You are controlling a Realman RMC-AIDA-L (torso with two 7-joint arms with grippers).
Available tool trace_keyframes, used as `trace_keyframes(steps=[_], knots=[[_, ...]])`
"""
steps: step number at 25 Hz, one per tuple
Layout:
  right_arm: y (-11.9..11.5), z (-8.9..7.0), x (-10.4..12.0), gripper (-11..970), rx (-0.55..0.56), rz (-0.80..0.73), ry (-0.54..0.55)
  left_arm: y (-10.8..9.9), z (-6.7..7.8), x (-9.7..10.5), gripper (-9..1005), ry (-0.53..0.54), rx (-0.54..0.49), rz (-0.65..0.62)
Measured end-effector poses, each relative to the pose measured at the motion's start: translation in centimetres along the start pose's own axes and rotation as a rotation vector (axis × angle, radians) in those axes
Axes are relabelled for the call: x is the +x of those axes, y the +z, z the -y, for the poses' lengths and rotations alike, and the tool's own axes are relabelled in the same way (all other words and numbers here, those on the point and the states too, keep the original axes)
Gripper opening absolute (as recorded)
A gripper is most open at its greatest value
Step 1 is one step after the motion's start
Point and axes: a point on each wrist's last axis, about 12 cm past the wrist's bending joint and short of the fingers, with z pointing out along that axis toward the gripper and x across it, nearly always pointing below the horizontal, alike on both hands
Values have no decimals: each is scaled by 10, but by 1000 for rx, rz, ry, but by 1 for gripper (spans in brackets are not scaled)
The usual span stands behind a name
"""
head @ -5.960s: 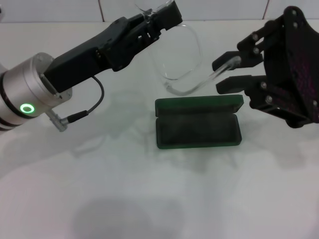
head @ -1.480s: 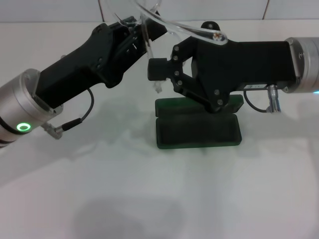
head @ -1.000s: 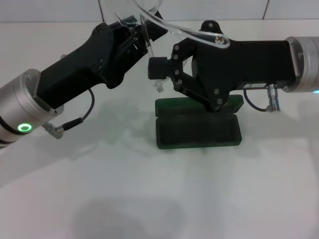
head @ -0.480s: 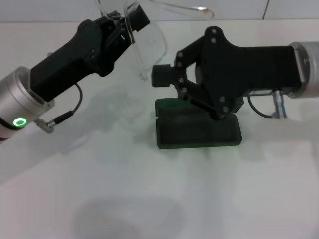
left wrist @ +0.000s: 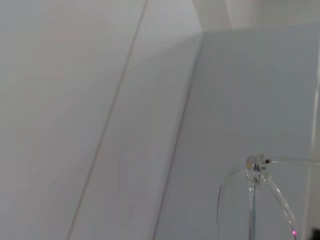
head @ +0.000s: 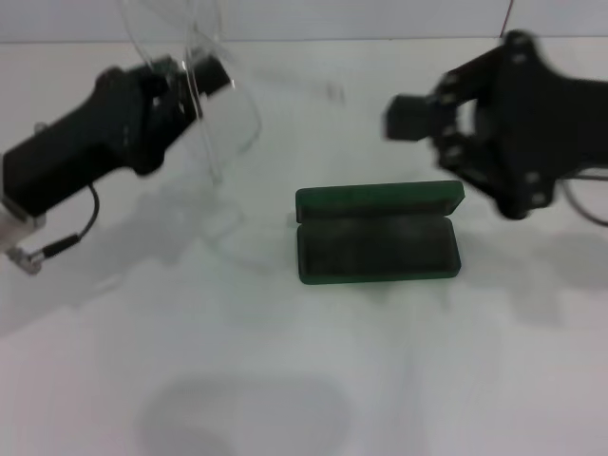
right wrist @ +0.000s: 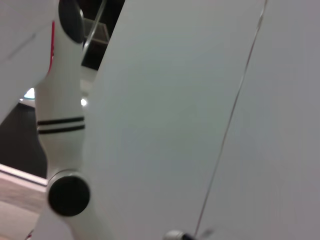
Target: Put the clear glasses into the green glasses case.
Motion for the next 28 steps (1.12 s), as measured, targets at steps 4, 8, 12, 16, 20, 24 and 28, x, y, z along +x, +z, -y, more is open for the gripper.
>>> trace_keyframes(steps=[4,8,12,16,20,24,28], knots=[[-18,0,-12,17,36,37,-31,-3,6,5,122,9,55,-82],[-24,1,-18,17,38,61,-42,3,13,15,122,-2,112,-154],[-15,5,-20,16,9,79,-52,15,18,26,122,-16,161,-199],[2,14,-16,16,-34,88,-38,29,19,33,123,-24,181,-222],[24,22,-6,17,-83,84,-6,38,16,37,123,-43,154,-233],[43,23,4,17,-121,41,15,41,12,38,123,-80,107,-218],[50,21,10,17,-129,7,22,38,10,36,124,-85,83,-195]])
